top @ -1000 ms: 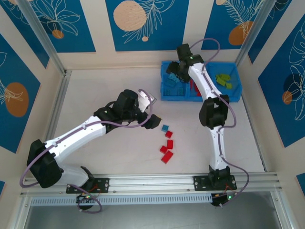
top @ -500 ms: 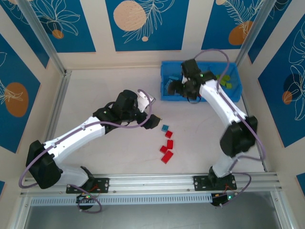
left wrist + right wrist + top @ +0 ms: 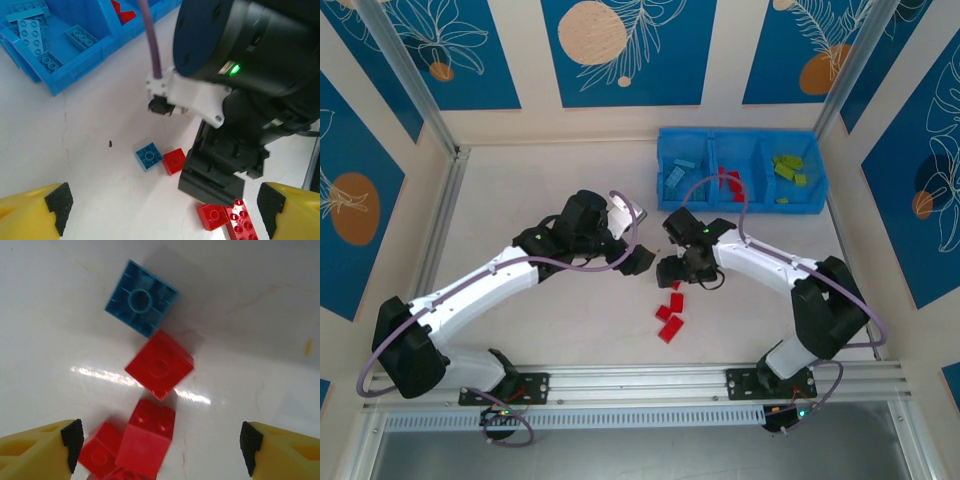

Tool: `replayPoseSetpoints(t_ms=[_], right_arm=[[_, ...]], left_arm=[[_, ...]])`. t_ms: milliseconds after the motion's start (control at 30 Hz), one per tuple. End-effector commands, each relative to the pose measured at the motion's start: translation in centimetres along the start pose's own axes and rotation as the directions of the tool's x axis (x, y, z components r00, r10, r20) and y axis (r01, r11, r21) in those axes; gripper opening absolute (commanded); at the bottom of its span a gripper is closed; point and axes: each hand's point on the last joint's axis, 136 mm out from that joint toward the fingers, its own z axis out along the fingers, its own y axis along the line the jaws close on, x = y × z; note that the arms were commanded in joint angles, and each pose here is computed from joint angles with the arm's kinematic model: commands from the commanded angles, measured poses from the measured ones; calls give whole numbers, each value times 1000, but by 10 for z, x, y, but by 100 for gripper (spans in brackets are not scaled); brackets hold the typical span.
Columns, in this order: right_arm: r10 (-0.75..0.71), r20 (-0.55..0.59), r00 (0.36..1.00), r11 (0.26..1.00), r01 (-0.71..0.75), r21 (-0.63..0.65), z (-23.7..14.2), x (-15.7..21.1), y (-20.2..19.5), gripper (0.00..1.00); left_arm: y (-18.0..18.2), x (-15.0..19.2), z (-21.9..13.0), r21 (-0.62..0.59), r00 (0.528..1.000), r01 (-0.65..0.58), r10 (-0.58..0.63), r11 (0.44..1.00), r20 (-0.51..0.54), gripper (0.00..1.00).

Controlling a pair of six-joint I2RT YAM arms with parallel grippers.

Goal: Sort the legos into containers by color

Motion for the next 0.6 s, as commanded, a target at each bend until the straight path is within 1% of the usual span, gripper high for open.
replayPoseSetpoints(t_ms=[0, 100, 200, 333, 433, 567], right_arm=[[-80, 45, 996, 997, 79, 14, 16, -15, 6, 84], [-114, 44, 993, 993, 112, 34, 28, -22, 8, 83], [-147, 19, 989, 987, 145, 75, 40, -23, 3, 78], [-193, -17, 981, 978, 193, 75, 49, -13, 6, 64], [-194, -24, 981, 979, 196, 60, 51, -8, 11, 54], [-156, -38, 987, 985, 158, 66, 51, -7, 10, 46]], left_arm=[[-7, 10, 0, 35, 1000, -15, 16, 999, -26, 96], [-6, 14, -1, 26, 1000, -14, 15, 1000, -25, 96], [-5, 16, -2, 17, 1000, -15, 16, 1000, -27, 96], [-4, 18, -5, 9, 999, -18, 18, 1000, -28, 97], [-3, 21, -6, 2, 999, -18, 18, 1000, -28, 97], [-3, 21, -7, 5, 1000, -12, 13, 1000, -22, 97]])
